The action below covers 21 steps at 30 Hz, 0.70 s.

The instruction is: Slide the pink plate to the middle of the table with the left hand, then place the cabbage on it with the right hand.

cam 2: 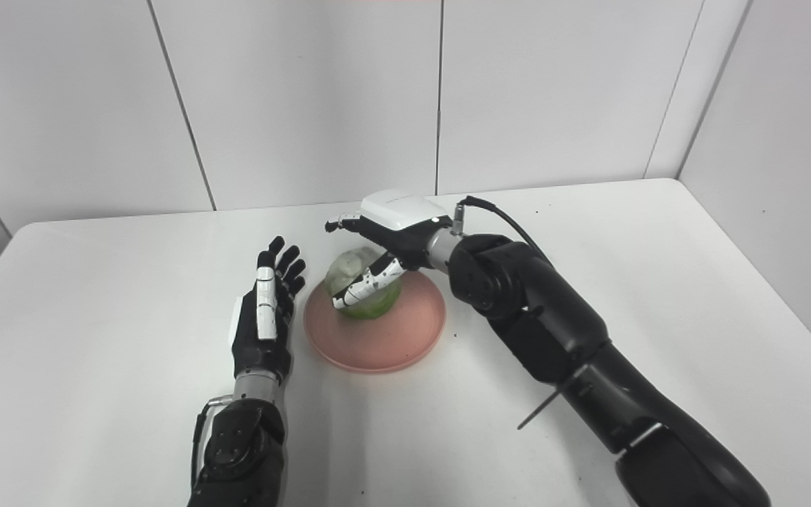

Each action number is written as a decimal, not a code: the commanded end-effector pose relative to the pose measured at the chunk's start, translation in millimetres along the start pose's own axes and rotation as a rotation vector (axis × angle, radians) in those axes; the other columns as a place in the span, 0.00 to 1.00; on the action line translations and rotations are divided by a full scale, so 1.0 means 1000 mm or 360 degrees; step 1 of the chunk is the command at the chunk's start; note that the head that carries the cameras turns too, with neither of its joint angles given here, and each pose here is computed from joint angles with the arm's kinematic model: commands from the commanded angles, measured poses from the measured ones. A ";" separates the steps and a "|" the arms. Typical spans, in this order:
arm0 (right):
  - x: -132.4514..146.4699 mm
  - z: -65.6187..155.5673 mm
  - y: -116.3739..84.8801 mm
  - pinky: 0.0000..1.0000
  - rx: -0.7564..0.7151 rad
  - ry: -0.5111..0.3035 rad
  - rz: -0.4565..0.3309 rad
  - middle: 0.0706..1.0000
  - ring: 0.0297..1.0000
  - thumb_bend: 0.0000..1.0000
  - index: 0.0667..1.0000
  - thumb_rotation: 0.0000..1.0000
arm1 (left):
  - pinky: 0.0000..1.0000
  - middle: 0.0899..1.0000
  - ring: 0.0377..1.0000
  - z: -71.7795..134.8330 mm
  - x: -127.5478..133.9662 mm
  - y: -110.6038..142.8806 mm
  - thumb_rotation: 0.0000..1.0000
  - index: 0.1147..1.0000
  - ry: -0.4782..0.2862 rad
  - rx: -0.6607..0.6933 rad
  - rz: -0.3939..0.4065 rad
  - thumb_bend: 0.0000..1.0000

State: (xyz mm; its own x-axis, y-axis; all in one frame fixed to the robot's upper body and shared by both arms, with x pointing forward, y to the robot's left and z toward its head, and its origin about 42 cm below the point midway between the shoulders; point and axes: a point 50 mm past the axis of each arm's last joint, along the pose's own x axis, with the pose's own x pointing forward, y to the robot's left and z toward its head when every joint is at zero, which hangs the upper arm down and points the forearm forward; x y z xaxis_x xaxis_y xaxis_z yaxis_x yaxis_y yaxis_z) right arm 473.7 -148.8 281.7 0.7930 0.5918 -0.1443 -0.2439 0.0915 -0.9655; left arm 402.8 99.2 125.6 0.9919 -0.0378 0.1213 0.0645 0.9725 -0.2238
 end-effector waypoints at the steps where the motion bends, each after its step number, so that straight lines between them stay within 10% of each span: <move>1: -0.007 0.004 -0.025 0.81 -0.0040 -0.0095 -0.0146 0.86 0.86 0.84 0.84 0.68 | 0.92 0.91 0.91 0.015 0.008 -0.008 1.00 0.90 -0.0112 0.0018 -0.0048 0.64; 13: -0.041 -0.010 -0.007 1.00 0.0126 -0.0125 -0.0370 0.94 0.94 0.75 1.00 0.85 | 0.94 0.91 0.90 0.015 0.009 -0.011 1.00 0.92 -0.0086 0.0004 -0.0046 0.67; 21: -0.068 -0.023 0.032 0.93 0.0812 0.0002 -0.0754 1.00 1.00 0.67 1.00 0.89 | 0.94 0.91 0.91 0.008 0.009 -0.011 1.00 0.91 -0.0116 -0.0001 -0.0079 0.67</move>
State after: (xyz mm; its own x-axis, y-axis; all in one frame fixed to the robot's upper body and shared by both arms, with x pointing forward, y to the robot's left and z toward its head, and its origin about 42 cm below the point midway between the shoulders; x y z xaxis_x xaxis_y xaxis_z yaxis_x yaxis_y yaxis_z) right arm 426.8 -205.5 243.8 0.8830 0.4297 0.1890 -0.1432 0.6301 -0.7632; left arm 404.5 94.6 125.0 0.9889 -0.0438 0.1419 0.0751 0.9718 -0.2234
